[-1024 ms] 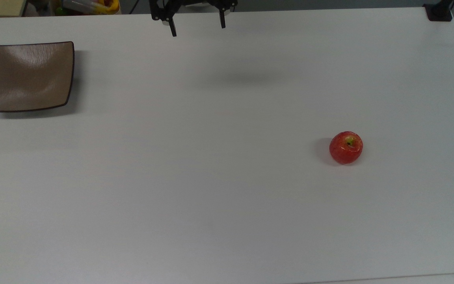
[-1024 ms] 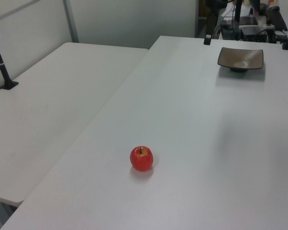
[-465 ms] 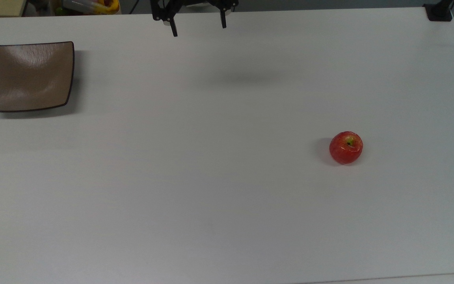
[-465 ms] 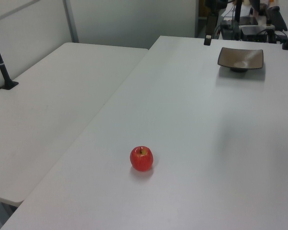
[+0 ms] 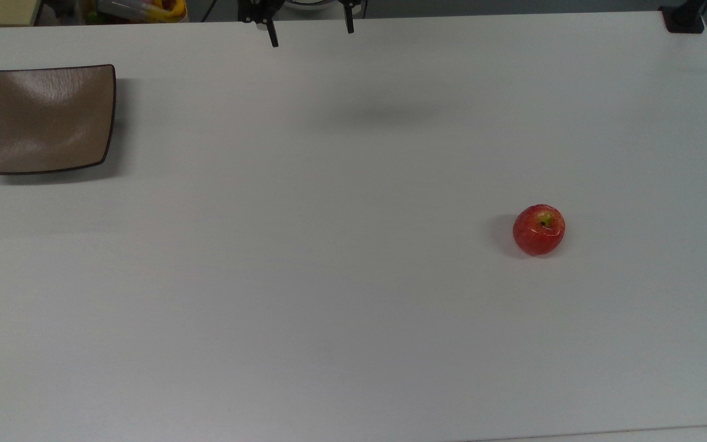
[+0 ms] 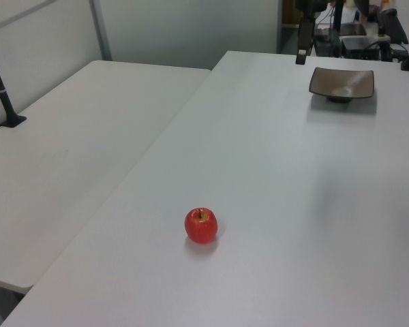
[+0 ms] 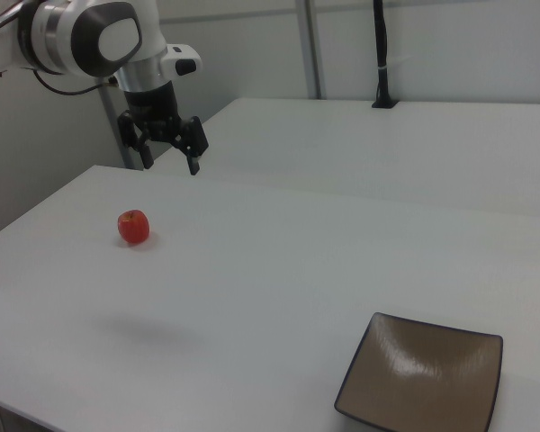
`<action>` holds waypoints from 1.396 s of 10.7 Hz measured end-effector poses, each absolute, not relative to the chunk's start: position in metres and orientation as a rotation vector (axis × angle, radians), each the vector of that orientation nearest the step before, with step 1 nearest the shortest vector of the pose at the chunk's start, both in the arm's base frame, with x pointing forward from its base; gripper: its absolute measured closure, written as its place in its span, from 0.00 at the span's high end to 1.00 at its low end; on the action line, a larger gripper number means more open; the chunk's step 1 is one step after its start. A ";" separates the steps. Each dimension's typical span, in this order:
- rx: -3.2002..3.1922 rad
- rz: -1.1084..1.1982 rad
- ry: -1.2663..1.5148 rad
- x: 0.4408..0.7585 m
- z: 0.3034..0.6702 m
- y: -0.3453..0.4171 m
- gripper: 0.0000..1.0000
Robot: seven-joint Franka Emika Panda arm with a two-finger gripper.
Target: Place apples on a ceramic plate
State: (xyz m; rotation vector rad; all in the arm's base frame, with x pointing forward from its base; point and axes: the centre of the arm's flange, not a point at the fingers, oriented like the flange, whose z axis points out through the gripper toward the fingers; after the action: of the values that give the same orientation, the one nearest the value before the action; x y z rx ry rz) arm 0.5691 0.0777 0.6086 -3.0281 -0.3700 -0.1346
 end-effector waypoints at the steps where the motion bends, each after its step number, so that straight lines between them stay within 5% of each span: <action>1: -3.025 -0.140 -0.390 0.568 0.611 0.085 1.00; 10: -2.988 -0.238 -0.415 0.562 0.646 0.178 1.00; 15: -2.922 -0.352 -0.397 0.584 0.617 0.289 1.00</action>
State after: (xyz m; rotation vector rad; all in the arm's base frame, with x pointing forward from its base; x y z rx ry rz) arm 0.5836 0.2888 0.6167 -2.9216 -0.3970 -0.3525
